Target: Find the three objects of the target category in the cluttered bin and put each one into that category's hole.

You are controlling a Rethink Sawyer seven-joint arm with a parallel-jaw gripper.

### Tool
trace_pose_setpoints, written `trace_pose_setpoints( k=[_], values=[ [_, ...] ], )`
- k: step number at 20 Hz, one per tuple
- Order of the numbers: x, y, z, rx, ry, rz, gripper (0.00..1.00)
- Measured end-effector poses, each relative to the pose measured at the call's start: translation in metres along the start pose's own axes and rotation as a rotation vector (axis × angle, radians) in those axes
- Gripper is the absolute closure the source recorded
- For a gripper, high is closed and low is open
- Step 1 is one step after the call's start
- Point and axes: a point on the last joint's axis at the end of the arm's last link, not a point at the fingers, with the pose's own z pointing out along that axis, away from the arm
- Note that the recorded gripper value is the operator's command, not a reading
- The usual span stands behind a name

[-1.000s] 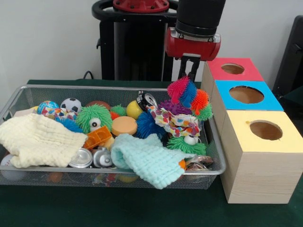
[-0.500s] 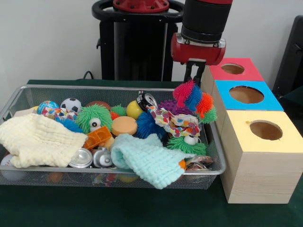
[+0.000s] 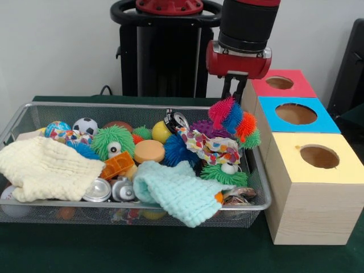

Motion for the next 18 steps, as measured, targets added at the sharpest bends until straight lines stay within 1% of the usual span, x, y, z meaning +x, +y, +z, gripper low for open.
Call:
trace_pose_setpoints(
  k=[6, 10, 14, 18],
  values=[
    [0.0, 0.003, -0.003, 0.007, 0.003, -0.002, 1.0],
    [0.0, 0.005, -0.007, 0.009, 0.019, -0.003, 1.0],
    [-0.001, 0.012, -0.011, 0.005, 0.031, -0.004, 1.0],
    [-0.002, 0.017, -0.014, 0.006, 0.029, -0.003, 1.0]
  ],
)
